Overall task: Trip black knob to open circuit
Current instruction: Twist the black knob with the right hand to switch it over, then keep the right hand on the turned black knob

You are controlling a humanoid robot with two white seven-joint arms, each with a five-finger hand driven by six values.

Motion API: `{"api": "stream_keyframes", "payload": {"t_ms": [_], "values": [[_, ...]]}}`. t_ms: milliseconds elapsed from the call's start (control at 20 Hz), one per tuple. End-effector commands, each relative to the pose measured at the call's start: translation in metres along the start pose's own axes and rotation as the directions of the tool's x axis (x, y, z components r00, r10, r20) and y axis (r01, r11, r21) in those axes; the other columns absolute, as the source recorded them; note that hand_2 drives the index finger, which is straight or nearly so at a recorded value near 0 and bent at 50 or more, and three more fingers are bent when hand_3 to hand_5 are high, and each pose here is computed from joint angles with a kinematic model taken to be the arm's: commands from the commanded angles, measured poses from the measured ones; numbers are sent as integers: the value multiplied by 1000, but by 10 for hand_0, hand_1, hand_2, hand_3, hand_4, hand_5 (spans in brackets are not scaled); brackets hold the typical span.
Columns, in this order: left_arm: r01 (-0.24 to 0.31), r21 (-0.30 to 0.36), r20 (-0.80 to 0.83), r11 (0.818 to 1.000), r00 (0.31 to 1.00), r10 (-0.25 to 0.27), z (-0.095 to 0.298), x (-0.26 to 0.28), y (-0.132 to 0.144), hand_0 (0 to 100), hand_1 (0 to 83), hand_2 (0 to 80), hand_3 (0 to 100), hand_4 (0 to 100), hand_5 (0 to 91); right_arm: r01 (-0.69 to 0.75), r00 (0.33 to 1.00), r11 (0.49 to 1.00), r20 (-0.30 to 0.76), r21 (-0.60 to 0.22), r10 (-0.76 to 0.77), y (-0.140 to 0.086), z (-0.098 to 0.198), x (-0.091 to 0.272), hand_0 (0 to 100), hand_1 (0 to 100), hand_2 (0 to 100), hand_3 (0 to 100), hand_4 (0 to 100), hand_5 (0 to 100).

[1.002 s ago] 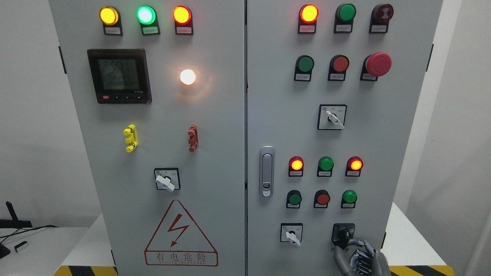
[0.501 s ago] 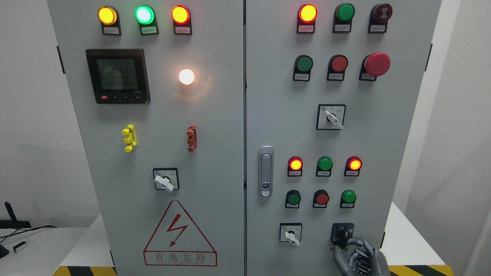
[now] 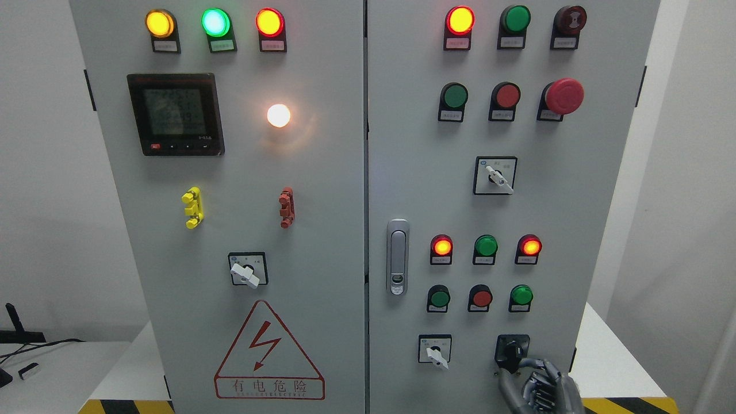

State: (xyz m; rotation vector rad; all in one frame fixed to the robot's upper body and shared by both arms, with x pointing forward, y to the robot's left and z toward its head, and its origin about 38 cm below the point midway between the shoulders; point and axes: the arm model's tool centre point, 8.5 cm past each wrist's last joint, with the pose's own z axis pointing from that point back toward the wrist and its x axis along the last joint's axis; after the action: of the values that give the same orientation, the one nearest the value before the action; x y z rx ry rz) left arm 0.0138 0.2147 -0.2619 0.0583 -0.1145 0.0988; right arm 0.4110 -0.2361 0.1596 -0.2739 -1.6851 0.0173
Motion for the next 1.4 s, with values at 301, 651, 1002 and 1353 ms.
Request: {"api": "stream_keyframes", "payload": {"t_ms": [301, 651, 1002, 1353], "values": [[-4, 2, 0, 1000, 1000, 4, 0, 0, 1, 120, 389, 0, 0, 0, 0, -3, 1000, 998, 4, 63, 3, 16, 2, 1, 374, 727, 549, 949, 1000, 1000], [-5, 1, 0, 1000, 1000, 5, 0, 0, 0, 120, 389, 0, 0, 0, 0, -4, 1000, 998, 8, 61, 4, 15, 1, 3, 375, 728, 551, 949, 1000, 1000], [-5, 1, 0, 1000, 1000, 5, 0, 0, 0, 120, 389, 0, 0, 0, 0, -4, 1000, 998, 11, 58, 3, 14, 0, 4, 375, 727, 552, 951, 1000, 1000], [-5, 1, -2, 1000, 1000, 5, 0, -1, 0, 120, 389, 0, 0, 0, 0, -4, 1000, 998, 11, 55, 3, 13, -1, 4, 377, 723, 553, 952, 1000, 1000]]}}
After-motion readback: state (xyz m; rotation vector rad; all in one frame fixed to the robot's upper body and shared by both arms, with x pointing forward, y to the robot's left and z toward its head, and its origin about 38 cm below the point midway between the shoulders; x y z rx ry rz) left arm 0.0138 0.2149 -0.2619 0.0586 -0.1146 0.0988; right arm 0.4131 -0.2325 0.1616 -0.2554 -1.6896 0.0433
